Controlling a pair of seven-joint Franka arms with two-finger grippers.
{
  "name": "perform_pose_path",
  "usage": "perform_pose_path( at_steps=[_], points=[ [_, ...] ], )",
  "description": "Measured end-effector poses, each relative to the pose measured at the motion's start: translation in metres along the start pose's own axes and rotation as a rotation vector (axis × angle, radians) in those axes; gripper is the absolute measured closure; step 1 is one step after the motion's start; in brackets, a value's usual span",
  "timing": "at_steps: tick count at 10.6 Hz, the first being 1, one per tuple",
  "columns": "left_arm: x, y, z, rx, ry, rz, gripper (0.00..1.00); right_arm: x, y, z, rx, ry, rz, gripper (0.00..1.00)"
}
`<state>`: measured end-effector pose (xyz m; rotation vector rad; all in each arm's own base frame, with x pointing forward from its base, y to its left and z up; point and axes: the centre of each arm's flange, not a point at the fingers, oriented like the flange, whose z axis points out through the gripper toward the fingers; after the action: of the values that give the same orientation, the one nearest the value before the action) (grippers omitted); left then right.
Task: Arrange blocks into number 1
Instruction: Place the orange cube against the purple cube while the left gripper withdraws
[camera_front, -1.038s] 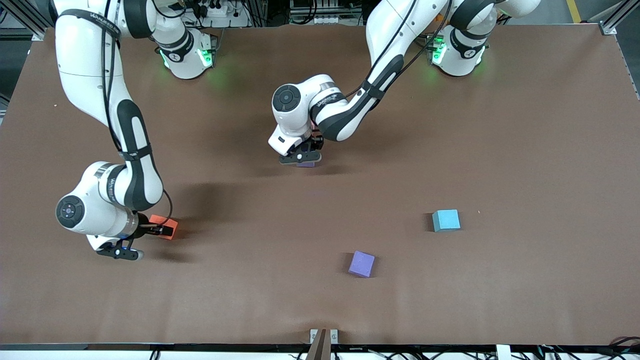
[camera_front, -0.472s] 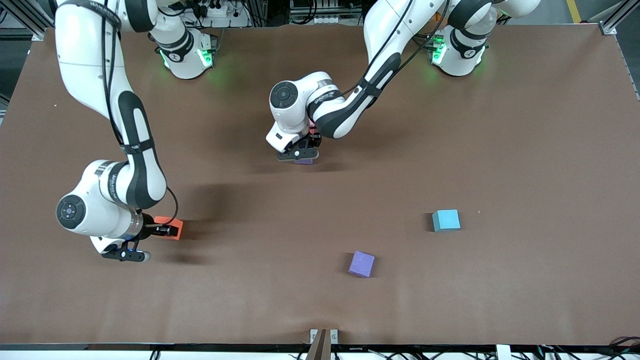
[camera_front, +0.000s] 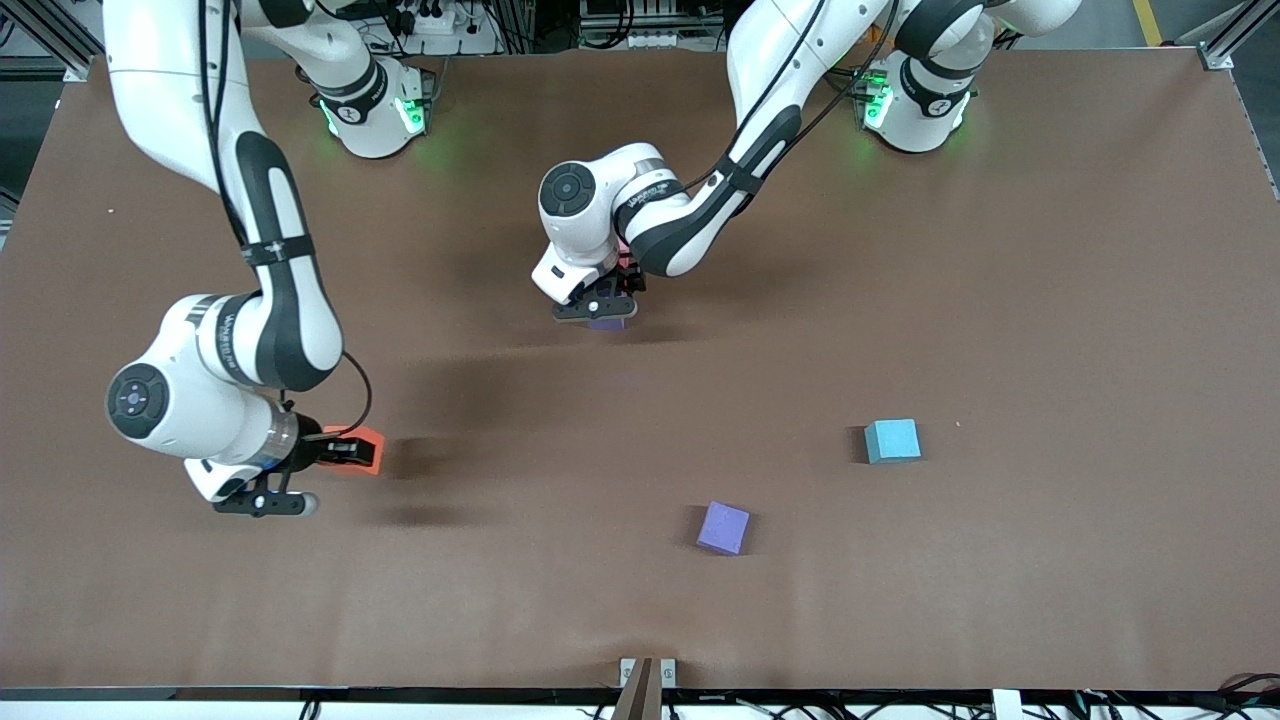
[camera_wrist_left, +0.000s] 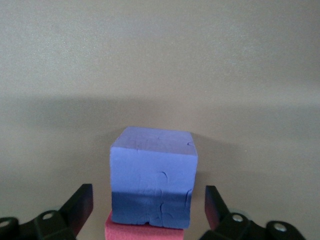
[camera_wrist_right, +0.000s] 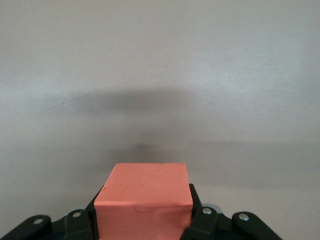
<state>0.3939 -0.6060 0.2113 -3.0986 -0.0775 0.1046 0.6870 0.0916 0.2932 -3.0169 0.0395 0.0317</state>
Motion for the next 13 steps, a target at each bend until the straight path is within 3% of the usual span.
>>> perform_pose_path(
  at_steps=[5, 9, 13],
  points=[
    [0.026, -0.015, -0.043, 0.007, 0.022, -0.045, 0.0, -0.013, -0.079, 0.002, 0.002, 0.006, 0.026, 0.37],
    [0.137, -0.117, -0.116, 0.008, 0.045, -0.209, 0.0, -0.035, -0.144, 0.008, 0.002, -0.002, 0.002, 0.37],
    [0.229, -0.256, -0.16, 0.031, 0.028, -0.216, 0.0, -0.071, -0.222, 0.021, 0.003, 0.005, 0.048, 0.37]
  ],
)
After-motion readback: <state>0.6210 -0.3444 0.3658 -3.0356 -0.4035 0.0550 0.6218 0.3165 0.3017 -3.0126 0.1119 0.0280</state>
